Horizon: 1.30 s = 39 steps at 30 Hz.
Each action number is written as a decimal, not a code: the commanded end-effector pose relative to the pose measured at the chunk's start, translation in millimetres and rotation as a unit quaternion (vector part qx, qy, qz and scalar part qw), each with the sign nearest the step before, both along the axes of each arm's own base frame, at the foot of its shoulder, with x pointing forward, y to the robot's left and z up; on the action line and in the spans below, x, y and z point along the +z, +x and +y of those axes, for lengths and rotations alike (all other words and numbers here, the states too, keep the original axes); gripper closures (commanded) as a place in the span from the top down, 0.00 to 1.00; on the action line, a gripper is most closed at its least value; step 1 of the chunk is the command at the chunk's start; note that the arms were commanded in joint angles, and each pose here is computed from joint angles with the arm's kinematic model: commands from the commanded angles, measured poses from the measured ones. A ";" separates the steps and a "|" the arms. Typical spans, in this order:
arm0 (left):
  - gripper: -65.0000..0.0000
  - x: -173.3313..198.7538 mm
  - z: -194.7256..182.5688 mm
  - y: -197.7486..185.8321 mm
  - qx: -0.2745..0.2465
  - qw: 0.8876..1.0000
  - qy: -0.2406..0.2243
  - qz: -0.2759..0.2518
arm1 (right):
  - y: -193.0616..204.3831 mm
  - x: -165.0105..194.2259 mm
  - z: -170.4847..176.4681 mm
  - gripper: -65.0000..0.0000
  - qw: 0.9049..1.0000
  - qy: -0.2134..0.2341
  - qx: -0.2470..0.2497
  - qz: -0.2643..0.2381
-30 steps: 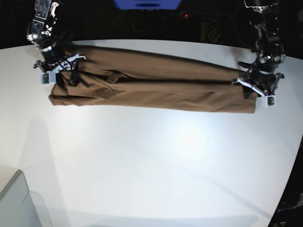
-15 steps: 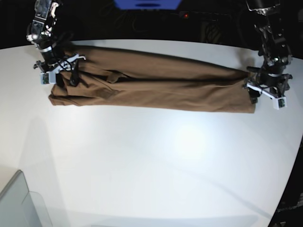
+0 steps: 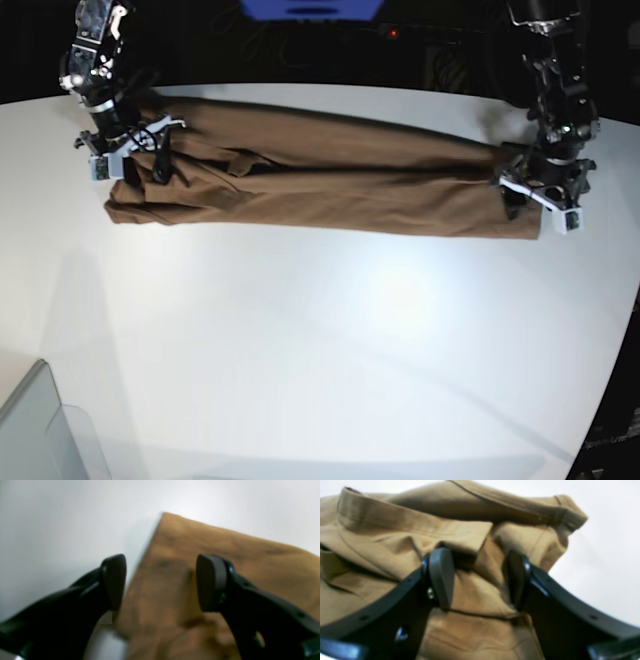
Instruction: Layout the t-shirt on the table in an organized manner, then fold the t-shirt properly
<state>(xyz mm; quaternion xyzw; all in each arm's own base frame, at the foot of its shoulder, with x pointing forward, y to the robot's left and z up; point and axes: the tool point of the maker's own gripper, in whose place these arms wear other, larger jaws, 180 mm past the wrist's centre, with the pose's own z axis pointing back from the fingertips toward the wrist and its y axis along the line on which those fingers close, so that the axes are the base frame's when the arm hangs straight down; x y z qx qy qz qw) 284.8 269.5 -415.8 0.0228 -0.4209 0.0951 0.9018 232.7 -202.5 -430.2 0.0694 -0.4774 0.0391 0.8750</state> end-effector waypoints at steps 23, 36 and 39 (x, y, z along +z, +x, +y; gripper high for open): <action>0.36 -44.7 7.3 -9.9 0.015 0.998 -0.016 0.054 | 10.6 2.1 -2.0 0.53 1.000 -0.009 0.007 0.007; 0.00 25.9 10.4 22.6 0.008 0.999 0.009 -0.040 | 3.7 -11.7 0.5 0.53 1.000 0.001 0.005 0.027; 0.00 67.0 -2.6 29.7 -0.015 0.997 0.024 -0.070 | 3.1 -17.7 0.9 0.53 0.999 0.007 0.002 0.033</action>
